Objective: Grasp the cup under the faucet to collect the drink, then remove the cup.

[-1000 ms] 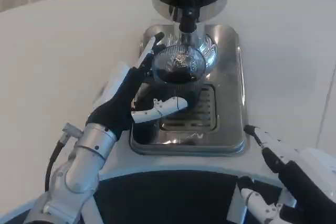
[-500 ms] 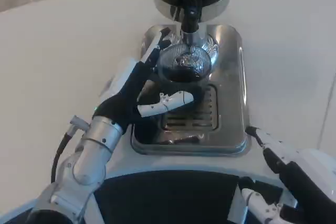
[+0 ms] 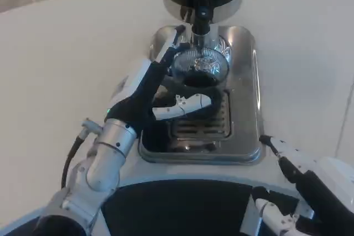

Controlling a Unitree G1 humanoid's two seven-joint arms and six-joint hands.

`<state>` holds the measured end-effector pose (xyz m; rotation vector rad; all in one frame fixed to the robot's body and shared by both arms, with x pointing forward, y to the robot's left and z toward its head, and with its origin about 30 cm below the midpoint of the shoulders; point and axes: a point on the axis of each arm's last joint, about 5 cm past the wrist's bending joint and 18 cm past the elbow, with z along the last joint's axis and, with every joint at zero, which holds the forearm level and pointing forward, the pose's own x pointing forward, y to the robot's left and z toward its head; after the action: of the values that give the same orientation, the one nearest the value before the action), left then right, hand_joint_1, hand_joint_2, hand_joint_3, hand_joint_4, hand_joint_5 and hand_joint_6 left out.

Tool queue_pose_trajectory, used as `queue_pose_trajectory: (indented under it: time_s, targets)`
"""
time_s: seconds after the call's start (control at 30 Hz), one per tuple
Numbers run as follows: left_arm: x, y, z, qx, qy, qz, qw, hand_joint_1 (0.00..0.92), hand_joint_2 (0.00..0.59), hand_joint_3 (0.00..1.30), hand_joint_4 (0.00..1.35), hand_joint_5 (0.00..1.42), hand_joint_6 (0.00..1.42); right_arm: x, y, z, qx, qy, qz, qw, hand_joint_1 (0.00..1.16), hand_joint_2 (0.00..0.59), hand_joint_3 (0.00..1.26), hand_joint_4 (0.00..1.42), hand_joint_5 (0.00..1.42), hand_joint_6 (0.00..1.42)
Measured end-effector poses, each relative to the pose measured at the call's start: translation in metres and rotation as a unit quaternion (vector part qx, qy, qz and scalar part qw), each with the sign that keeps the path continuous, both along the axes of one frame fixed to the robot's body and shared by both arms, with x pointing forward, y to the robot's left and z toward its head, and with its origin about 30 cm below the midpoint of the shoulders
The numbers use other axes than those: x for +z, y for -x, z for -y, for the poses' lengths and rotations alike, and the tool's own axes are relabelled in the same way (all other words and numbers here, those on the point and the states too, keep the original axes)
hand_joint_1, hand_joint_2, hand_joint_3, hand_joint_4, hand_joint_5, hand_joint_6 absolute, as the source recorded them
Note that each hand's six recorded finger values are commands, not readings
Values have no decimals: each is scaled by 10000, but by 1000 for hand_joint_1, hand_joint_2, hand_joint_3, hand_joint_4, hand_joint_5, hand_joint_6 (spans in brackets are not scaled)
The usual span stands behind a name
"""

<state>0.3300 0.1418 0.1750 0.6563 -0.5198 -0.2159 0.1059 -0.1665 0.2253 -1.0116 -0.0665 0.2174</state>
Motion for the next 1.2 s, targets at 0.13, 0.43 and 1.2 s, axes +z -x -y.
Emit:
queue_pose_trajectory:
  time_s: [0.13,0.43,1.2]
  targets:
    - [-11,4,38,-4,18,29,10000,474,91,52,221,571,785,-2,-1,-5,-33,-4,-14,10000,346,512,40,0,0,0]
    - [-30,9,72,161,90,155,9997,470,104,298,379,708,987,-6,0,1,-82,-8,-25,10000,388,517,54,0,0,0]
    - [-149,65,134,505,561,376,9964,542,112,876,951,1206,1411,6,-21,6,-138,-3,-2,9999,437,505,76,0,0,31]
